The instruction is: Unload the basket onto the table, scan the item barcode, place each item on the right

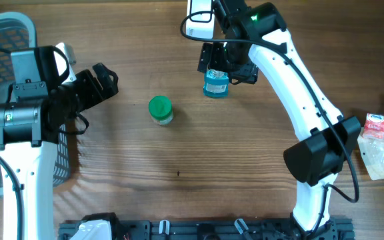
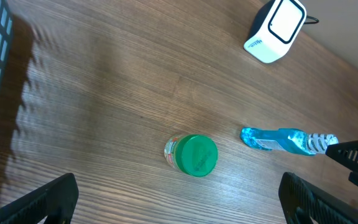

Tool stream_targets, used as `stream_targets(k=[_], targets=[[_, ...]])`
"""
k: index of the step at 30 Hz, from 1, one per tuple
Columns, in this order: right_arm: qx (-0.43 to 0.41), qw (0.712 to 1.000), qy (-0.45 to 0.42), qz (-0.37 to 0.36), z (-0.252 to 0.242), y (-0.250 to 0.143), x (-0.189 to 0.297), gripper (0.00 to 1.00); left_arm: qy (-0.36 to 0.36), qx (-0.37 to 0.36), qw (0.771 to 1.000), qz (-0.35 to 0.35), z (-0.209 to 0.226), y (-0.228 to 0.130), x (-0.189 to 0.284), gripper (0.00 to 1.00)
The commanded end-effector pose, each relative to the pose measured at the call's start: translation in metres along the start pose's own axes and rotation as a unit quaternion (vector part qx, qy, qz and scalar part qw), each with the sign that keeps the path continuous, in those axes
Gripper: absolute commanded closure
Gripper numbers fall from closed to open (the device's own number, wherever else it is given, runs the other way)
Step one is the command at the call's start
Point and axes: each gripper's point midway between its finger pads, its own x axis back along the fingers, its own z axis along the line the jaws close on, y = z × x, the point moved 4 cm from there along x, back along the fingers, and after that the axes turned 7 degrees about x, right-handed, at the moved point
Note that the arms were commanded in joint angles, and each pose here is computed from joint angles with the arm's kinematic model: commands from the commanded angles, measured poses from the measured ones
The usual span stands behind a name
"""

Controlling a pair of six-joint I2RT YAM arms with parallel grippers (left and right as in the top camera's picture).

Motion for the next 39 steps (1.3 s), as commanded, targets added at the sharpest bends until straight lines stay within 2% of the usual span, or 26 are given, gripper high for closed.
stream_targets(k=[1,7,11,13,14,19,21,22,31,39], targets=[[-0.012,1.000,-0.005,0.010,0.002,0.005,-0.016,0.00,-0.002,-0.005,1.000,-0.009,-0.001,0.004,0.005,0.00],[-0.007,0.999,-0.028,0.035,0.003,0.003,-0.042,0.00,-0.002,-0.005,1.000,-0.010,-0.001,0.004,0.005,0.00],[-0.049,0.996,-0.078,0.019,-0.011,0.004,-0.039,0.00,-0.002,-0.005,1.000,-0.009,-0.001,0.004,0.005,0.00],[-0.064,0.994,-0.087,0.016,-0.014,0.003,-0.036,0.04,-0.002,-0.005,1.000,-0.009,-0.001,0.004,0.005,0.00],[-0.073,0.993,-0.093,0.017,-0.016,0.002,-0.035,0.00,-0.002,-0.005,1.000,-0.009,-0.001,0.004,0.005,0.00],[-0.071,0.991,-0.104,0.035,-0.021,-0.006,-0.033,0.00,-0.002,-0.006,1.000,-0.009,-0.001,0.004,0.005,0.00],[-0.071,0.991,-0.107,0.039,-0.021,-0.008,-0.033,0.05,-0.002,-0.005,1.000,-0.009,-0.001,0.004,0.005,0.00],[-0.070,0.991,-0.104,0.039,-0.021,-0.007,-0.033,0.00,-0.002,-0.005,1.000,-0.009,-0.001,0.004,0.005,0.00],[0.000,0.999,-0.020,0.034,0.005,0.002,-0.037,0.00,-0.002,-0.006,1.000,-0.009,-0.001,0.004,0.005,0.00],[0.025,1.000,-0.006,0.004,0.011,0.014,-0.038,0.00,-0.002,-0.005,1.000,-0.009,-0.001,0.004,0.005,0.00]])
